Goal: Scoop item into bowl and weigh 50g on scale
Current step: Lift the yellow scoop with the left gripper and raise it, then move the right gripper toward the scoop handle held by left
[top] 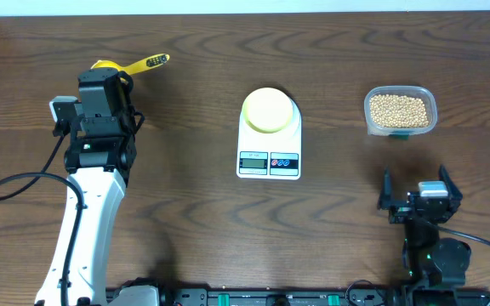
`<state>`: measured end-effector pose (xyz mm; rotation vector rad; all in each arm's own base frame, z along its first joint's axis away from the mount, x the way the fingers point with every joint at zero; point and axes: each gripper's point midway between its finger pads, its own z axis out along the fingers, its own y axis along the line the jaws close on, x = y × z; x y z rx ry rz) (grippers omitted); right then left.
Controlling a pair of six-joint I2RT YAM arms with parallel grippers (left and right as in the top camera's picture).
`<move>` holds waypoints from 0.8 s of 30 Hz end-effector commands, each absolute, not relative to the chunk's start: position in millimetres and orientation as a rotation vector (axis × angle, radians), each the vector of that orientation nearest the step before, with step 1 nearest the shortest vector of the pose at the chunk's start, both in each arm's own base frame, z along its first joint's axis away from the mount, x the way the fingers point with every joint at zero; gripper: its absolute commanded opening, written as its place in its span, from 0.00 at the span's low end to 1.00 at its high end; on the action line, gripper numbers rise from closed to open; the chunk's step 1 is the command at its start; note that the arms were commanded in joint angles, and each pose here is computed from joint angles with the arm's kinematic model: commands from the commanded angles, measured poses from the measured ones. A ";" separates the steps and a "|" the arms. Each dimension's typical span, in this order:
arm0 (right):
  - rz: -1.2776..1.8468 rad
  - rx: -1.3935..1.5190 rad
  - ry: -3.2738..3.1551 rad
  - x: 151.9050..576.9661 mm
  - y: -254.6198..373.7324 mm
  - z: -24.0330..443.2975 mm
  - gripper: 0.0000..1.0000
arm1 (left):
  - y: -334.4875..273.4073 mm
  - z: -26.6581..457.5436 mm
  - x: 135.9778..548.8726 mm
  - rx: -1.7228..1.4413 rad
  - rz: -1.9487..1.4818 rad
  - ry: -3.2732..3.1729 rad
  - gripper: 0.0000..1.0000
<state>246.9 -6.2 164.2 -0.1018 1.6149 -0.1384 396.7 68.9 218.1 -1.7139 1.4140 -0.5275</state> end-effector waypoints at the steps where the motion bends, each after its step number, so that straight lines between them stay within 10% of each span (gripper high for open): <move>1: -0.216 -0.062 1.514 245.7 -17.0 189.5 0.99 | 74.8 228.5 397.1 -1.714 -0.521 1.370 0.08; 24: -0.265 0.020 1.245 247.6 -28.4 308.6 0.99 | 75.1 234.1 400.9 -1.700 -0.542 1.349 0.08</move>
